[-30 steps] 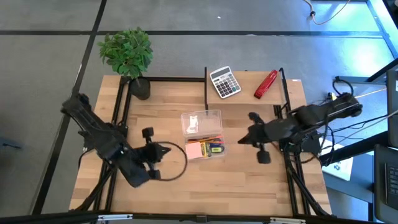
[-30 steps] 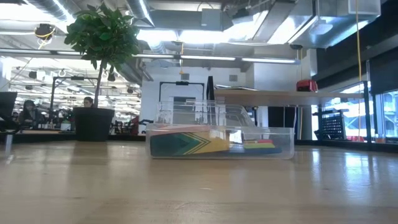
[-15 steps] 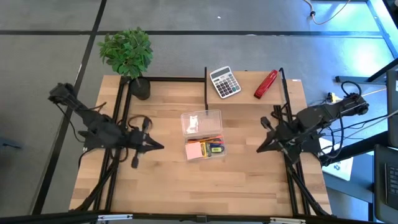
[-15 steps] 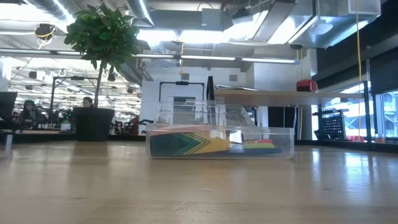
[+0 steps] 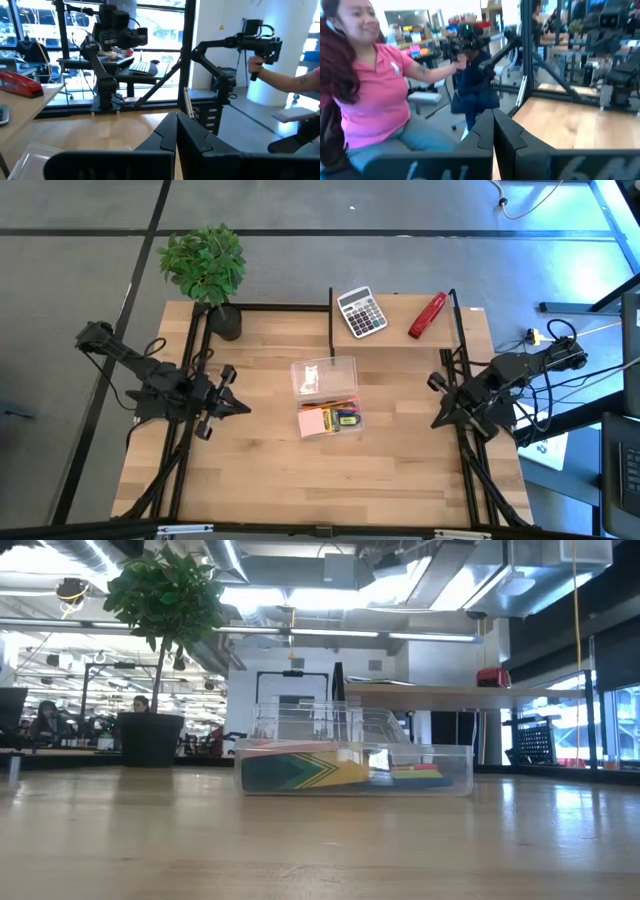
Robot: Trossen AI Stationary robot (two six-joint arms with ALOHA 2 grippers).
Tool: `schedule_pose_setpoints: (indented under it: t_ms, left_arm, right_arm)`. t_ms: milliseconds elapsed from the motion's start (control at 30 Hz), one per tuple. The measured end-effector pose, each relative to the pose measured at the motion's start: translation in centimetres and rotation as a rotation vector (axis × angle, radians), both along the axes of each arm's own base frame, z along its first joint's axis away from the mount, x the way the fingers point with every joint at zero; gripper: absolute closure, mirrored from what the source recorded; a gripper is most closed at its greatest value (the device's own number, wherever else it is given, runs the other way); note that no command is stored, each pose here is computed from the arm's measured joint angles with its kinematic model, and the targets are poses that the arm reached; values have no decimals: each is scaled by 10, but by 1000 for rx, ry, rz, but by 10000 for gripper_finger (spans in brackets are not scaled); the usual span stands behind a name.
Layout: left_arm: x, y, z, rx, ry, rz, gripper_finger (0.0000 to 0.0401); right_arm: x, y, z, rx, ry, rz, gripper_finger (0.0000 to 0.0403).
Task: Pack school essentials
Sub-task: Return to Home Position
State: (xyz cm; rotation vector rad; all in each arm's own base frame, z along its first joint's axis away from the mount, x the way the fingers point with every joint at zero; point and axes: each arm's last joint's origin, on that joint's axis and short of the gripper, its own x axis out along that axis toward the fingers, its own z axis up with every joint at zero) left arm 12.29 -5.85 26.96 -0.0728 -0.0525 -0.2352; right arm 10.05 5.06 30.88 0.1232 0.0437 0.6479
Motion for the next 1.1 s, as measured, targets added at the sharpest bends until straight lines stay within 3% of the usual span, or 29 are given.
schedule_pose_setpoints:
  t_ms: [767,1100]
  left_arm:
    - [-23,16,-32,2,-94,14,401]
    - [-38,23,-55,-31,-209,21,401]
  right_arm:
    - [-42,-21,-50,96,-213,-73,400]
    - [-42,-21,-52,96,-214,-93,400]
